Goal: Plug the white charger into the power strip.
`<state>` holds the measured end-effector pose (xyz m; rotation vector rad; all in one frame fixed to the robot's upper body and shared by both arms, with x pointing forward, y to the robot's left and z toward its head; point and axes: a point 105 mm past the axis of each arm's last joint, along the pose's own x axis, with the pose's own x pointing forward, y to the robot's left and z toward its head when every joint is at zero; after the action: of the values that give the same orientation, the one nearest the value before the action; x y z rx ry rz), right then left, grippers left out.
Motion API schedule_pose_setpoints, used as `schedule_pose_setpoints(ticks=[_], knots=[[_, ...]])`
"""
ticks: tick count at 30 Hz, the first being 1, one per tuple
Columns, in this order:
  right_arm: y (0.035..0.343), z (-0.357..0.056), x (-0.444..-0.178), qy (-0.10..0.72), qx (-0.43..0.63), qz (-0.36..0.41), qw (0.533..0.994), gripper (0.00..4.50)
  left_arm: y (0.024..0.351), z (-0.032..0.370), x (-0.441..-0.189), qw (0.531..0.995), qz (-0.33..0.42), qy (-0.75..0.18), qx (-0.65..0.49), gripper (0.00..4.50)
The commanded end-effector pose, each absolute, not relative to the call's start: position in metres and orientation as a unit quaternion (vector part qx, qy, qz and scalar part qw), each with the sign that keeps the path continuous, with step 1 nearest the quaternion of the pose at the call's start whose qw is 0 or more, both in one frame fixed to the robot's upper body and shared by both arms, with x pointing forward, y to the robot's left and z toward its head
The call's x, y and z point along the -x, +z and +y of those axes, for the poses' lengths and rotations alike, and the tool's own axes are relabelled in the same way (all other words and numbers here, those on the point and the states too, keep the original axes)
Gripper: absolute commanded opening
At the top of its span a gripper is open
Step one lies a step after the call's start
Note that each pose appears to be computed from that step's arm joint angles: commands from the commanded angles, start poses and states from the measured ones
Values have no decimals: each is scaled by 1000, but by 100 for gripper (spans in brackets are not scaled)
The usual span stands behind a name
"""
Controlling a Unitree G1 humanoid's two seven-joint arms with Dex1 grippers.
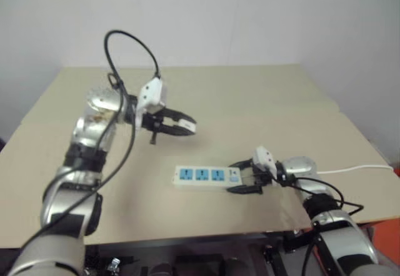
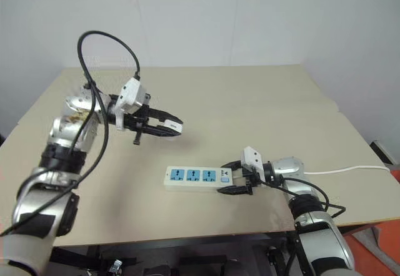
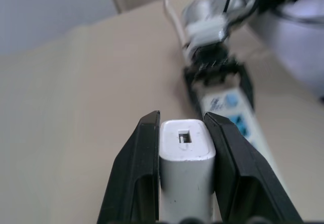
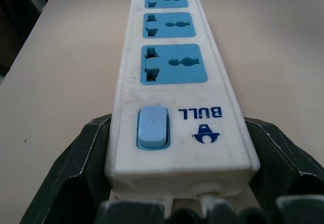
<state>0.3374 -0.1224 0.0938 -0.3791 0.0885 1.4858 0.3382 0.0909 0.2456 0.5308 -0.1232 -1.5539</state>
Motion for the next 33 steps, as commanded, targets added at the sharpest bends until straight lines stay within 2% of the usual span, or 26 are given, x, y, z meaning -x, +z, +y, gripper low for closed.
schedule_pose_setpoints(ticks=[1, 9, 17, 33], knots=[[101, -117, -339, 677, 178, 21, 713, 342, 262, 73, -319, 675, -87, -710, -181, 103], [103, -115, -340, 680, 182, 22, 710, 342, 241, 48, -295, 644, -81, -756, -83, 103], [102, -112, -338, 681, 182, 20, 709, 342, 220, 42, -291, 645, -74, -757, -75, 103], [103, -108, -335, 686, 175, 14, 706, 342, 172, 29, -306, 690, -99, -715, -58, 103]])
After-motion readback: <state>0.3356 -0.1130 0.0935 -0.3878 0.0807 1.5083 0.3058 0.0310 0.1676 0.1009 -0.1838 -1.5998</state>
